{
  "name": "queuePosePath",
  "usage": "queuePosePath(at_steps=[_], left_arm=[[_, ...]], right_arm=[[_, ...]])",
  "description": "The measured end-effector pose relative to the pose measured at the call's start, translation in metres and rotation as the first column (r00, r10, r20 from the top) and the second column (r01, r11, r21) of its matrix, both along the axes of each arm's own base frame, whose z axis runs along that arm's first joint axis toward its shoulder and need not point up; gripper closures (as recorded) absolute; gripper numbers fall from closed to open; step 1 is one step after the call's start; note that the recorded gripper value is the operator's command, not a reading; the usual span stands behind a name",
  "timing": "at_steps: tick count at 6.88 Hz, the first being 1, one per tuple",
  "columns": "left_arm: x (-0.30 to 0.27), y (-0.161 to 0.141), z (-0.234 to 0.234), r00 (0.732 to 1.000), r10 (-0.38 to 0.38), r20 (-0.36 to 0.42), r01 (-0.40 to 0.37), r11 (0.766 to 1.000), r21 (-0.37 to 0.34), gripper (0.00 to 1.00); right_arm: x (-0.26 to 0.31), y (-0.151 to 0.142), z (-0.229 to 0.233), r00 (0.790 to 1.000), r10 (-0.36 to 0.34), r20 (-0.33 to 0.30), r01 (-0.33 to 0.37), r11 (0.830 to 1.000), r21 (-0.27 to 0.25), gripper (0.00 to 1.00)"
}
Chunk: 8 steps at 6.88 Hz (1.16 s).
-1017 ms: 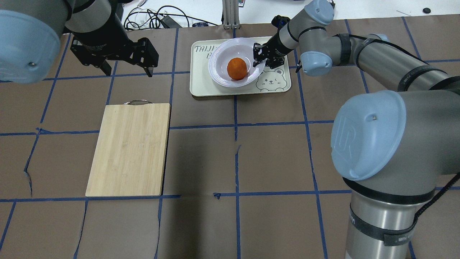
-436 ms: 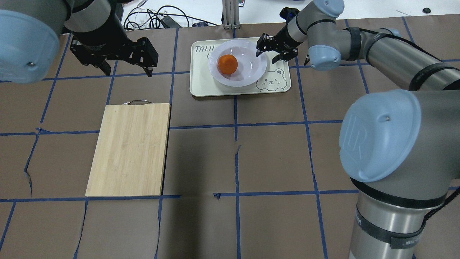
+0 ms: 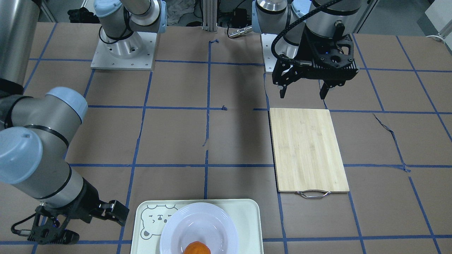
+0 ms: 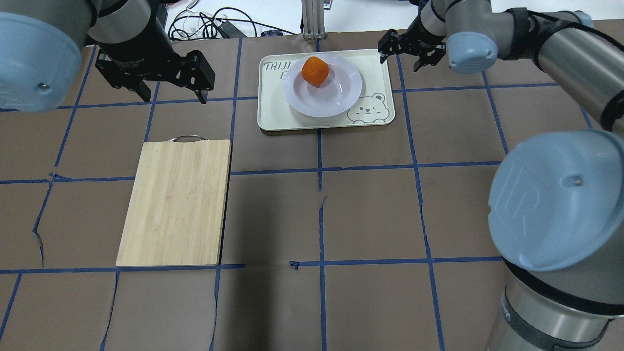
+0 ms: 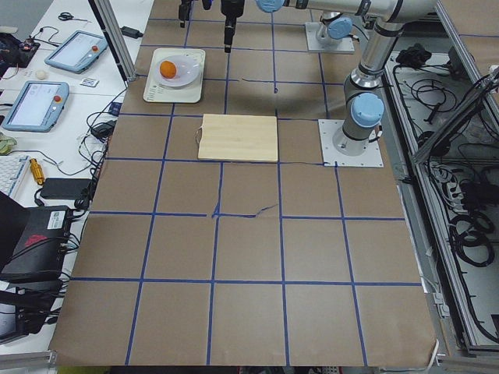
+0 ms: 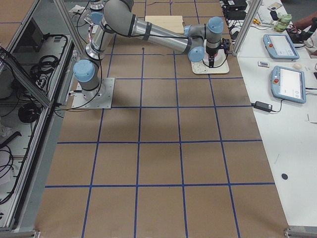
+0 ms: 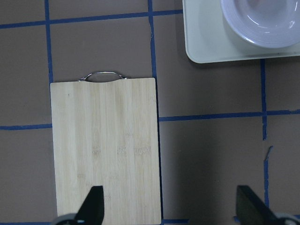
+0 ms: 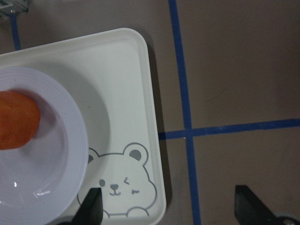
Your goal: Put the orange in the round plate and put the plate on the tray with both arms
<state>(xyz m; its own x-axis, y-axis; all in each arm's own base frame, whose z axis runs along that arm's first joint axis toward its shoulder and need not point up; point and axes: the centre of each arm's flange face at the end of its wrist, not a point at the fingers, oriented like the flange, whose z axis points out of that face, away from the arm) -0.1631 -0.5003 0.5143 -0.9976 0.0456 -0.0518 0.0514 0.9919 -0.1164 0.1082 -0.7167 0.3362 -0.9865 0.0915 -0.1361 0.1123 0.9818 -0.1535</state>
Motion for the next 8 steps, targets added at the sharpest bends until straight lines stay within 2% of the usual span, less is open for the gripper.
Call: queuePosePath(at_steps=[2, 4, 5, 6, 8], left_arm=[[0.0, 0.0, 0.0, 1.0, 0.0, 0.0, 0.0, 1.0, 0.0, 0.0], [0.0, 0.0, 0.0, 1.0, 0.0, 0.0, 0.0, 1.0, 0.0, 0.0], [0.0, 0.0, 0.0, 1.0, 0.0, 0.0, 0.0, 1.0, 0.0, 0.0], [0.0, 0.0, 0.0, 1.0, 0.0, 0.0, 0.0, 1.0, 0.0, 0.0], [0.0, 0.0, 0.0, 1.0, 0.0, 0.001, 0.0, 1.0, 0.0, 0.0]], right_arm=[[0.022, 0.072, 0.102, 0.988, 0.064, -0.137, -0.056, 0.997, 0.06, 0.0], [0.059, 0.152, 0.162, 0.973, 0.147, -0.18, -0.131, 0.987, 0.096, 0.0], [0.06, 0.176, 0.175, 0.966, 0.185, -0.183, -0.171, 0.981, 0.091, 0.0], [0.058, 0.186, 0.183, 0.957, 0.223, -0.187, -0.212, 0.974, 0.077, 0.0], [0.055, 0.192, 0.187, 0.954, 0.236, -0.185, -0.228, 0.972, 0.062, 0.0]])
